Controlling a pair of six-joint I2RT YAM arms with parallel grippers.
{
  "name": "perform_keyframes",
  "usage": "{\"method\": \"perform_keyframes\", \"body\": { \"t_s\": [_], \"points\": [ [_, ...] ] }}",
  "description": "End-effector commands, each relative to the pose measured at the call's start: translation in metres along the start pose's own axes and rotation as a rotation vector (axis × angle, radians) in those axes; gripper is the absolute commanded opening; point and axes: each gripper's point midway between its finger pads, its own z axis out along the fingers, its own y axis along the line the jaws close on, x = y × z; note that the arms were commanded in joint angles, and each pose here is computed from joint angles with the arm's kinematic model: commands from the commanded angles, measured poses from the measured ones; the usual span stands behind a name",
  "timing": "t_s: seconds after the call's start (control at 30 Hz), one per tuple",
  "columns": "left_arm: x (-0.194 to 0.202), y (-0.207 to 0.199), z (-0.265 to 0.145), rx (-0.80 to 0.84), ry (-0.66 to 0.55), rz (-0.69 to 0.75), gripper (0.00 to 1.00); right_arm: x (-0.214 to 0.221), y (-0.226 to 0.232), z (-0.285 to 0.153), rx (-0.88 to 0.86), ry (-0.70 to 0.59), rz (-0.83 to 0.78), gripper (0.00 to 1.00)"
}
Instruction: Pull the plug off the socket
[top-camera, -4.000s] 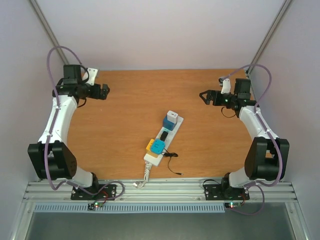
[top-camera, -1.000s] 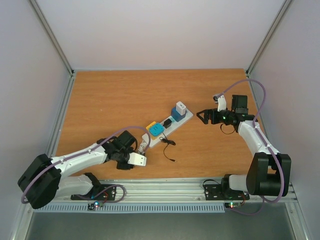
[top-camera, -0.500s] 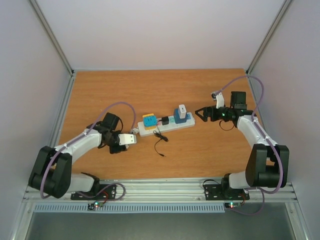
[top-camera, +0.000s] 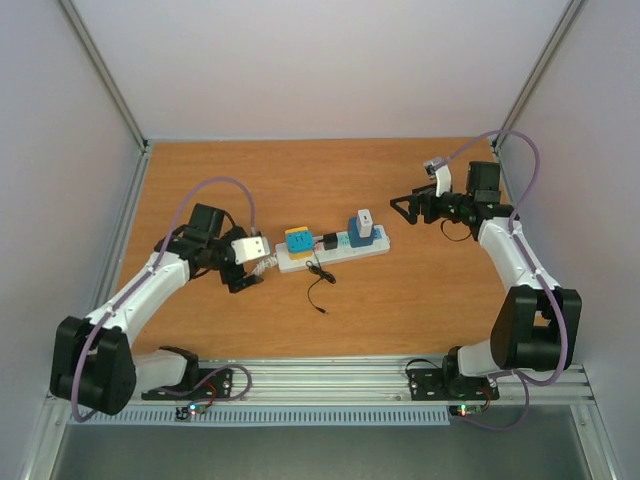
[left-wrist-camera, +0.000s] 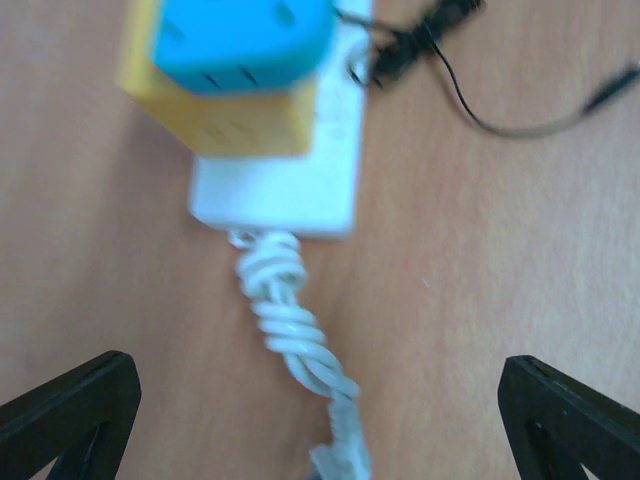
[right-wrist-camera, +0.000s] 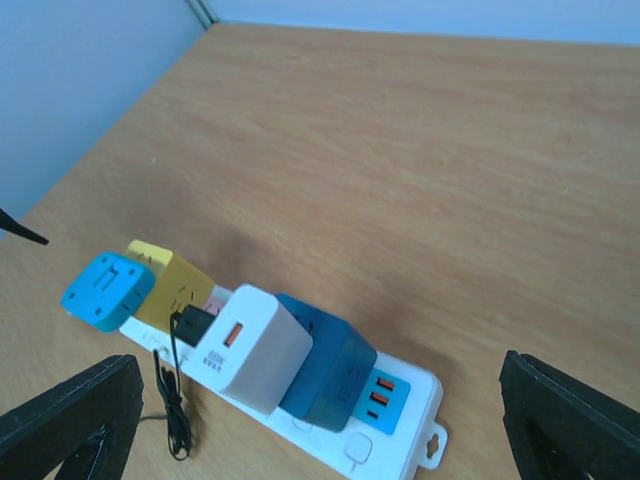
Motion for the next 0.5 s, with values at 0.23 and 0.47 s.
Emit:
{"method": "perform_keyframes", "body": {
  "t_s": [0.23, 0.47],
  "points": [
    [-0.093, 0.028, -0.021, -0.292, -0.258, 0.155, 0.93, -0.051, -0.004, 0.005, -0.024, -0.102, -0.014, 0.99],
    [-0.100, 0.020, 0.003, -0.342, -0.263, 0.245, 0.78, -0.055, -0.009, 0.008, -0.015, -0.127, 0.036, 0.98]
  ]
}}
